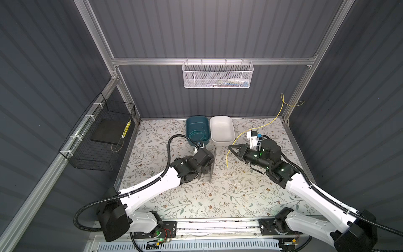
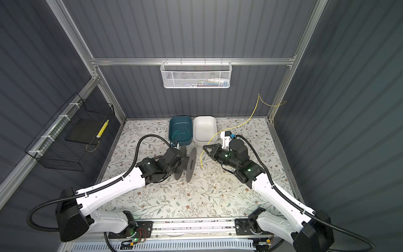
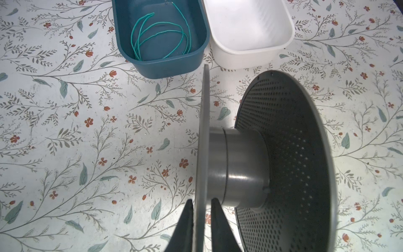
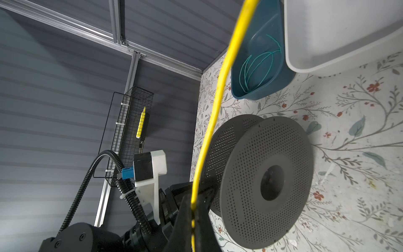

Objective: Wrap the cables
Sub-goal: 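Hold the spool upright with the left gripper while the right holds the cable, then carry the cable with the right gripper over the spool hub toward the left gripper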

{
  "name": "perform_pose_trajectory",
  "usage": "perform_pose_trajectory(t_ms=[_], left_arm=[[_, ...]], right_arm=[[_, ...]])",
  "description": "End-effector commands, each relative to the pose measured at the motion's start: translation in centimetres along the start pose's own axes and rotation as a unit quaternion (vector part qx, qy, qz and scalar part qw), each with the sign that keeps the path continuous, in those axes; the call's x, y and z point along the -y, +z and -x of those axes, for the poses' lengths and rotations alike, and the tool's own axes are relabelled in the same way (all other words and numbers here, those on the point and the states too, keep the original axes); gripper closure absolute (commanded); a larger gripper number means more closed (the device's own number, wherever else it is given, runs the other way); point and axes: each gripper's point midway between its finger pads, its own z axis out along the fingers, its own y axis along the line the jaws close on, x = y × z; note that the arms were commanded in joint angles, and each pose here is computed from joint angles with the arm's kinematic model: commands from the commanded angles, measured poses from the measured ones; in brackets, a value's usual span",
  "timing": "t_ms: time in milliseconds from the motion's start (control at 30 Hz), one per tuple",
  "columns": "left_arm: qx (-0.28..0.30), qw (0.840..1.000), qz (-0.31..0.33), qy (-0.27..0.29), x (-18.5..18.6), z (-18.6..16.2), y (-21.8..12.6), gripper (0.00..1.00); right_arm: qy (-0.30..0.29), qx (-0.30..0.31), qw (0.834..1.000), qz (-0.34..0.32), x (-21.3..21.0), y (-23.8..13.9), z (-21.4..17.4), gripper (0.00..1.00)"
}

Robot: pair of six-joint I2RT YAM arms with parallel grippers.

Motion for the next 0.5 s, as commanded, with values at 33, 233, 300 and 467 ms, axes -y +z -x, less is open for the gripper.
perform_pose_trajectory(t_ms=[33, 233, 300, 467], left_arm=[[0.001, 1.0, -0.011, 0.0, 0.5, 0.3, -0.4, 0.72], [0.009, 1.0, -0.028, -0.004, 0.7, 0.7, -1.2, 0.59], [0.019, 0.999, -0.043, -0.007, 0.7, 0.8, -1.9, 0.57], [0.064, 0.992, -0.108, -0.026, 0.8, 0.5, -3.8, 0.54]], right_arm=[[-0.006, 0.005, 1.0, 0.017, -1.1, -0.1, 0.3, 1.0], [-0.001, 0.001, 1.0, 0.023, -1.5, 0.6, 0.0, 1.0], [-0.003, -0.001, 1.0, 0.027, -2.1, 1.3, -0.2, 1.0], [-0.003, -0.016, 0.999, 0.034, -3.1, 5.0, -1.3, 1.0]])
